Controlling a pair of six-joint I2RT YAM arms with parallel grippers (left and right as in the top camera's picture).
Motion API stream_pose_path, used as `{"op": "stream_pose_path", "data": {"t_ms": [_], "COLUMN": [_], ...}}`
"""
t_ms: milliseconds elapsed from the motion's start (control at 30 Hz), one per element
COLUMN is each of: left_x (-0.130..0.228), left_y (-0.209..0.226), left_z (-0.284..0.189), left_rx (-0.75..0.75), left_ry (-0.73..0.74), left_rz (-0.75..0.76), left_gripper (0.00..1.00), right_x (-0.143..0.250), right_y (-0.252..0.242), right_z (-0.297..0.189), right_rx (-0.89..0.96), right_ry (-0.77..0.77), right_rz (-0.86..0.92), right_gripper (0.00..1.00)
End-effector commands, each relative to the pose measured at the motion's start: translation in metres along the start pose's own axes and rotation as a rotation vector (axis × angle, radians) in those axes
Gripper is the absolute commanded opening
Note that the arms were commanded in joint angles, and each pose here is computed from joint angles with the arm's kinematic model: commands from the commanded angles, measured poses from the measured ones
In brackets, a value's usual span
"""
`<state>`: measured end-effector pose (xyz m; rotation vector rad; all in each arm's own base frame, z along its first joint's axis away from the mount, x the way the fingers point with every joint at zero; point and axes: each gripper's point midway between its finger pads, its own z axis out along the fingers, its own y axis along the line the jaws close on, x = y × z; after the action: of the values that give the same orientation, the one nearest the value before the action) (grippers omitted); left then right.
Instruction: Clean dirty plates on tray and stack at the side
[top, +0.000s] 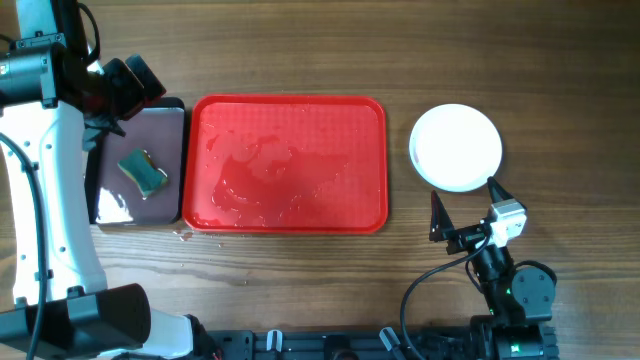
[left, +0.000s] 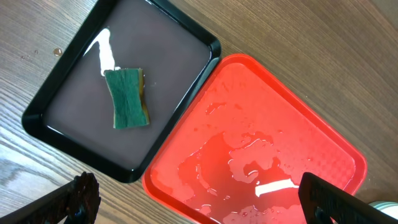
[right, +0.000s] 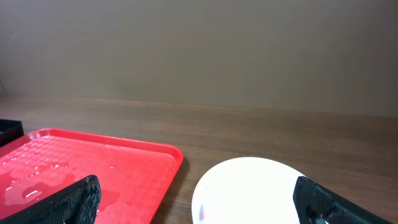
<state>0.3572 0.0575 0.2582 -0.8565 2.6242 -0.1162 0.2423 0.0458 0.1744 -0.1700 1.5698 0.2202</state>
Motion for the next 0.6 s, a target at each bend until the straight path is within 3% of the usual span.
{"op": "stream_pose_path", "data": {"t_ms": [0, 233, 567], "left_x": [-0.001, -0.011, 0.016], "left_y": [-0.001, 0.008, -0.027], "left_z": [-0.001, -0.027, -0.081], "left_rx": [0.005, -0.058, 0.205], "left_ry": [-0.001, -0.137, -0.486], "left_rz": [-0.006, 0.045, 0.132], "left_gripper": [1.0, 1.0, 1.0], "right_x": [-0.004, -0.004, -0.004], "right_y": [0.0, 0.0, 0.0], "right_z": [-0.001, -0.001, -0.001], "right_rx": [0.003, 0.003, 0.003], "right_ry": [-0.02, -0.02, -0.02], "right_rz": [-0.009, -0.009, -0.009], "right_gripper": [1.0, 1.0, 1.0]}}
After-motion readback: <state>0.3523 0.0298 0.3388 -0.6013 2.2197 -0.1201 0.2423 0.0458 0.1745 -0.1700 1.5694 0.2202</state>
